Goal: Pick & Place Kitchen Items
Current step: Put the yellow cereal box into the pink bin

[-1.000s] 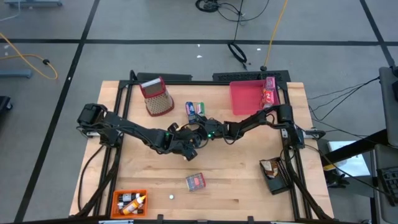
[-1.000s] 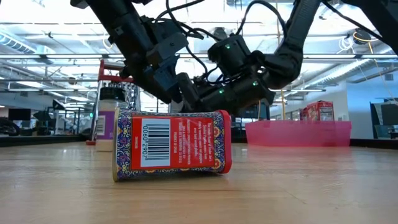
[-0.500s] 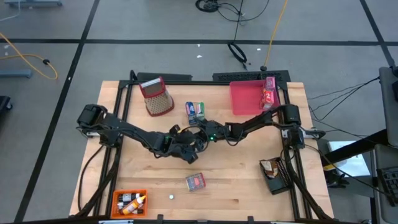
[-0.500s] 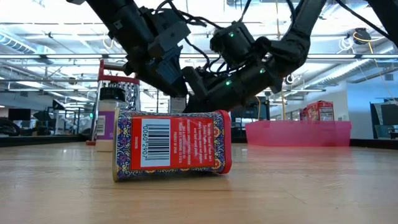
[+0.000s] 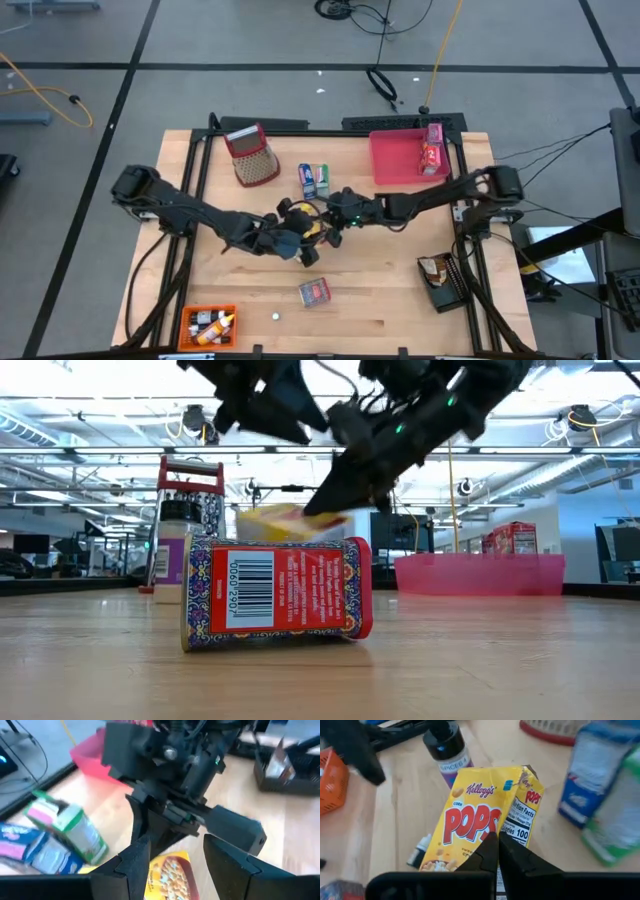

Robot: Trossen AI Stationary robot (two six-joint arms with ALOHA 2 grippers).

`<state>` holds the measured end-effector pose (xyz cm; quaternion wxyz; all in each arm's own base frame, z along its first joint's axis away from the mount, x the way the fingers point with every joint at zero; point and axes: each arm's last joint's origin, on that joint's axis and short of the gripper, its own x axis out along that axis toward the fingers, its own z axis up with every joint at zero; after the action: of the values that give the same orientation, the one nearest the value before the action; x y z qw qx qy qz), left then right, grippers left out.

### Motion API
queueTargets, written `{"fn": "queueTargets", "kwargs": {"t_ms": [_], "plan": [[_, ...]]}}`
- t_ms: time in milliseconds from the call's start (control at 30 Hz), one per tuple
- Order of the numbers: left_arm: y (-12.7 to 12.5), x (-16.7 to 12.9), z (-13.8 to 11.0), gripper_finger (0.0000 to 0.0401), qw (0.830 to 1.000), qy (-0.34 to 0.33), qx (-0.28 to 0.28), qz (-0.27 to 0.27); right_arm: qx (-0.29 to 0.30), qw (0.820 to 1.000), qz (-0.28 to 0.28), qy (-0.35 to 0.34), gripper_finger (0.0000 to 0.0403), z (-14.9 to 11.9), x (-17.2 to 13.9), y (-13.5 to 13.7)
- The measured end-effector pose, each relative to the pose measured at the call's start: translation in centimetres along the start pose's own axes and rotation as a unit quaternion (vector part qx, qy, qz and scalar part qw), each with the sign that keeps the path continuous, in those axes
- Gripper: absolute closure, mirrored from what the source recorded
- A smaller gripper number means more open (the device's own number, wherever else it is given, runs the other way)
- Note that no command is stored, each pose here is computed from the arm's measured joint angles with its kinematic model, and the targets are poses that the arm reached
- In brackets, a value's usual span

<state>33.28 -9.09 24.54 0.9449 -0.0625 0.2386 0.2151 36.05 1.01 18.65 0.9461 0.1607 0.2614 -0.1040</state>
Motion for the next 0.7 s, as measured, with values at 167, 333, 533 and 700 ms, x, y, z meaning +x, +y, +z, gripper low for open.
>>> {"fn": "queueTargets", "kwargs": {"t_ms": [167,333,533,700], "plan": [[0.2,-1.1,0.6,0.0215,1.000,-0.021,-0.005,0.019,-0.037,0.999,-0.034,0.000,0.0403,1.2,-3.8,1.1],[0.2,-1.3,0.6,0.0215,0.999,-0.029,-0.009,0.031,-0.068,0.995,-0.071,-0.013,0.0403,1.9,-7.7,2.2],[0.2,-1.3,0.7,0.0215,0.999,-0.033,-0.012,0.029,-0.089,0.986,-0.137,-0.036,0.0403,2.2,-12.4,2.8],[0.2,-1.2,0.7,0.0215,0.999,-0.035,-0.014,0.028,-0.093,0.976,-0.190,-0.061,0.0403,2.2,-15.5,2.8]]}}
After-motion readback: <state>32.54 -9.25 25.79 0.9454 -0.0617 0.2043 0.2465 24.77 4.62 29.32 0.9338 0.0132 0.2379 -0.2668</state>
